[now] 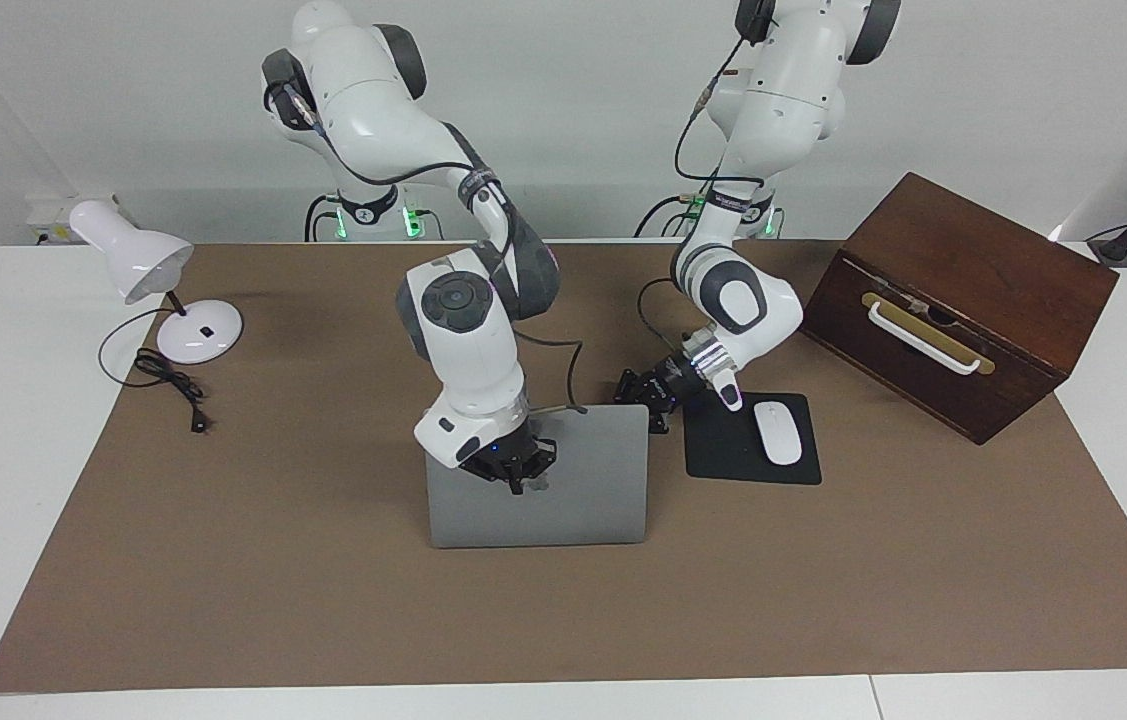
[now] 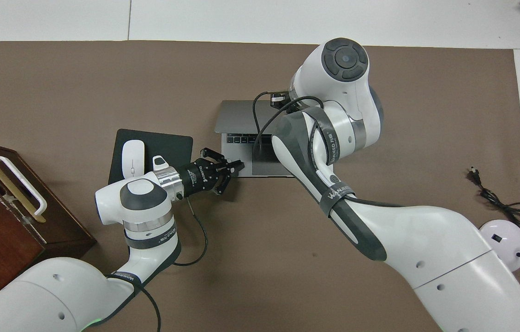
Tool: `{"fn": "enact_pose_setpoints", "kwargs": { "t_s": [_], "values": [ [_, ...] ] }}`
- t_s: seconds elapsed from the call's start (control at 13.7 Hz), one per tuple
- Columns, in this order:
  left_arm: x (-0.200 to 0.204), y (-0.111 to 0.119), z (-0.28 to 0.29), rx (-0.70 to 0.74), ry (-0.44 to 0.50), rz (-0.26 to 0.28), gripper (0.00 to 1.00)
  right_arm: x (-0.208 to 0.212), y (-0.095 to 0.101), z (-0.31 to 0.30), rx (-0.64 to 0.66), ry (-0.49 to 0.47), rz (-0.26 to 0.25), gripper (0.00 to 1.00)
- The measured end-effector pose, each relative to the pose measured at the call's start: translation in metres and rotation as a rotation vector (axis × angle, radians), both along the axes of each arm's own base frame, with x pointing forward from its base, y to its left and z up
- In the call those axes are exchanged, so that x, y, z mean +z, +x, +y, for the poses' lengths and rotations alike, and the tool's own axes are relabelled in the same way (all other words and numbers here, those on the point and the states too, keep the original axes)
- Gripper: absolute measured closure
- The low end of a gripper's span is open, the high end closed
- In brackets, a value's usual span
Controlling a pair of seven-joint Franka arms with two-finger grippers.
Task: Close laptop with both arms
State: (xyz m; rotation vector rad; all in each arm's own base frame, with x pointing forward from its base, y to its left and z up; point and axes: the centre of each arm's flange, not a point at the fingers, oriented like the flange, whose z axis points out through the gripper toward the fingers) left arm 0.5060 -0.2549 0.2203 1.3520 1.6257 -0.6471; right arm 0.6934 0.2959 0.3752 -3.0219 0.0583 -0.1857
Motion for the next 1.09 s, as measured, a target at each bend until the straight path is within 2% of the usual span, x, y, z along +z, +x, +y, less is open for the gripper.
{"fn": "enact_pose_setpoints", "kwargs": {
  "t_s": [0.58, 0.95, 1.09],
  "values": [
    [-0.001, -0.001, 0.000, 0.013, -0.008, 0.007, 0.99, -0.015, -0.007, -0.002, 0.002, -0.020, 0.053, 0.99],
    [-0.007, -0.010, 0.001, 0.107, -0.069, 0.060, 0.99, -0.019, -0.009, -0.003, 0.001, -0.026, 0.067, 0.99],
    [-0.008, -0.012, 0.001, 0.130, -0.084, 0.072, 0.99, -0.023, -0.010, -0.003, -0.010, -0.008, 0.090, 0.99]
  ]
}}
